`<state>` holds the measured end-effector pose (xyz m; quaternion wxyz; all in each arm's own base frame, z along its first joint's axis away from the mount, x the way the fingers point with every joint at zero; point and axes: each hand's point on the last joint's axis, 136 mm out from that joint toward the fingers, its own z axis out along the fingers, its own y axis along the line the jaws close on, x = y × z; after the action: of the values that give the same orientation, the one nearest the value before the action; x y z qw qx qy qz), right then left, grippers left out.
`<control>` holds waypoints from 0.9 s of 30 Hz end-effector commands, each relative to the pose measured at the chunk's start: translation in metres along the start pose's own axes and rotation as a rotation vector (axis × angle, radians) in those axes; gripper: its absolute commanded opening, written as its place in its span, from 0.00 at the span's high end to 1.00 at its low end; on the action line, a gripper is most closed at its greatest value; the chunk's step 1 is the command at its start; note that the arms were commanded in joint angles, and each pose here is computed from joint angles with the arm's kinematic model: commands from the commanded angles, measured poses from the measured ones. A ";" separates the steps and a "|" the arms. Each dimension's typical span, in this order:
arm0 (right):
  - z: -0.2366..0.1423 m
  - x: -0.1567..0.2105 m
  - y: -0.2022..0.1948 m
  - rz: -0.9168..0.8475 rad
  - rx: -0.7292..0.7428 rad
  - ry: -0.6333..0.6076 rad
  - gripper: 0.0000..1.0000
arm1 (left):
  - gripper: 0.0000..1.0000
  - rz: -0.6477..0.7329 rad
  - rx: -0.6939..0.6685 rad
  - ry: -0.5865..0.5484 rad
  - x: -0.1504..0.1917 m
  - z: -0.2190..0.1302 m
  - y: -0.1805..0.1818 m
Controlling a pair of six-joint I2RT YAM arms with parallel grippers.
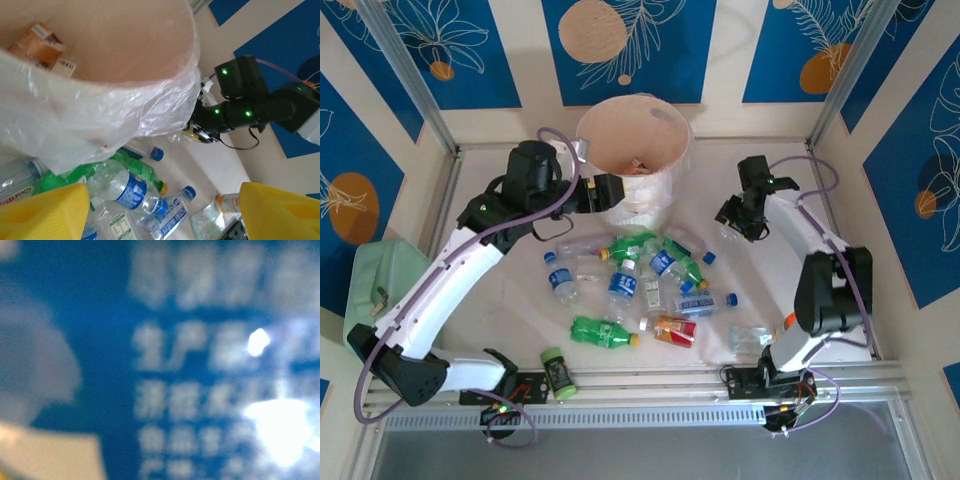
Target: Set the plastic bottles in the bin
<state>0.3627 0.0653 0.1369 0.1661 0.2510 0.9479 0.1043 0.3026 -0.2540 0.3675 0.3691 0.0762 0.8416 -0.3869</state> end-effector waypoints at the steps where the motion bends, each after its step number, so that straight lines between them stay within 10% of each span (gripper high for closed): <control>1: -0.067 -0.005 0.043 -0.142 -0.165 -0.125 0.52 | 0.20 -0.006 0.042 -0.026 -0.019 -0.008 -0.013; 15: -0.232 0.095 0.184 -0.694 -0.781 -0.166 0.53 | 0.15 -0.021 0.307 -0.080 -0.067 -0.015 -0.067; 27: -0.243 0.159 0.223 -0.890 -0.911 0.044 0.52 | 0.17 -0.143 0.456 -0.065 -0.074 -0.003 -0.071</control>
<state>0.2587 0.3004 0.3747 0.2814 -0.2318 0.8395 0.4028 0.3234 -0.2915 0.4501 0.3444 0.0887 0.7456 -0.5635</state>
